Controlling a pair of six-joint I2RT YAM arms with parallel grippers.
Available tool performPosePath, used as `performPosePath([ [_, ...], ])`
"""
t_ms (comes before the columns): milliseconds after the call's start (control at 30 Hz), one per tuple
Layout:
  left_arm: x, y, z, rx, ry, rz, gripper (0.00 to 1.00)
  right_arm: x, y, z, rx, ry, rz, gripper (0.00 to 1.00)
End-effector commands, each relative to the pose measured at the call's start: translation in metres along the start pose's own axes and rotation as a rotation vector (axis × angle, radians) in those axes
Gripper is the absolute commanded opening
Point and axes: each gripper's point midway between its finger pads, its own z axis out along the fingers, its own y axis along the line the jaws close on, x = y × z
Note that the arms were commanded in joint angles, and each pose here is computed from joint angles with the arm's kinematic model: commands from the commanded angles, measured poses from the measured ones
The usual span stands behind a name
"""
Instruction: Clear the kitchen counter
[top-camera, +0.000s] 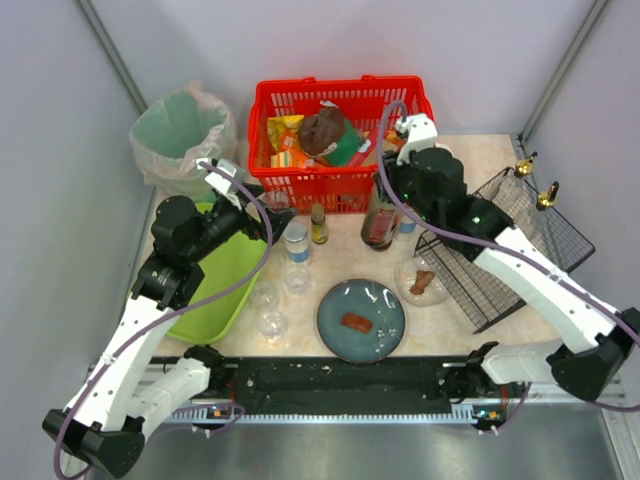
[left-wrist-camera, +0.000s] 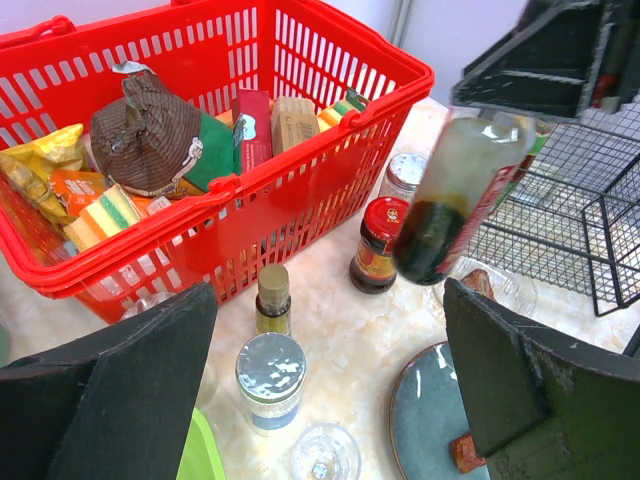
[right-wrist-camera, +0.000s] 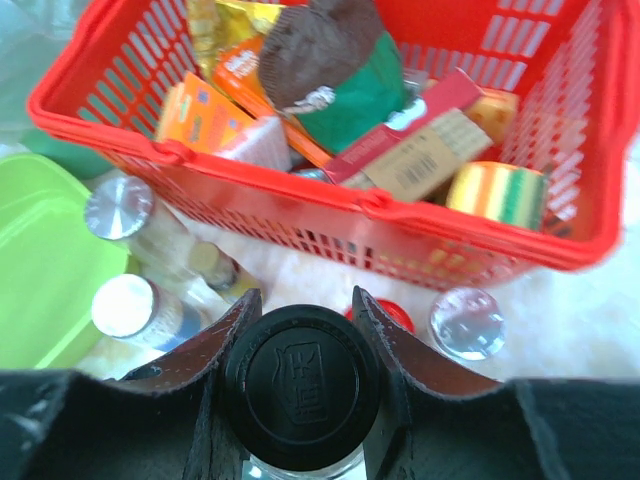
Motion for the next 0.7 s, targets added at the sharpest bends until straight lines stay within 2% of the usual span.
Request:
performPosePath([
  [0, -0.011, -0.002, -0.003, 0.003, -0.035, 0.018, 0.98, -0.058, -0.033, -0.059, 0.120, -0.140, 0.061, 0.00],
  [400, -0.009, -0.002, -0.002, 0.001, -0.030, 0.014, 0.98, -0.091, -0.113, -0.146, 0.425, -0.248, 0.037, 0.00],
  [567, -0.009, -0.001, 0.000, 0.002, -0.026, 0.009, 0.98, -0.096, -0.151, -0.167, 0.612, -0.256, 0.028, 0.00],
  [667, -0.007, -0.002, 0.001, 0.006, -0.019, 0.006, 0.99, -0.101, -0.165, -0.167, 0.664, -0.257, 0.034, 0.00],
])
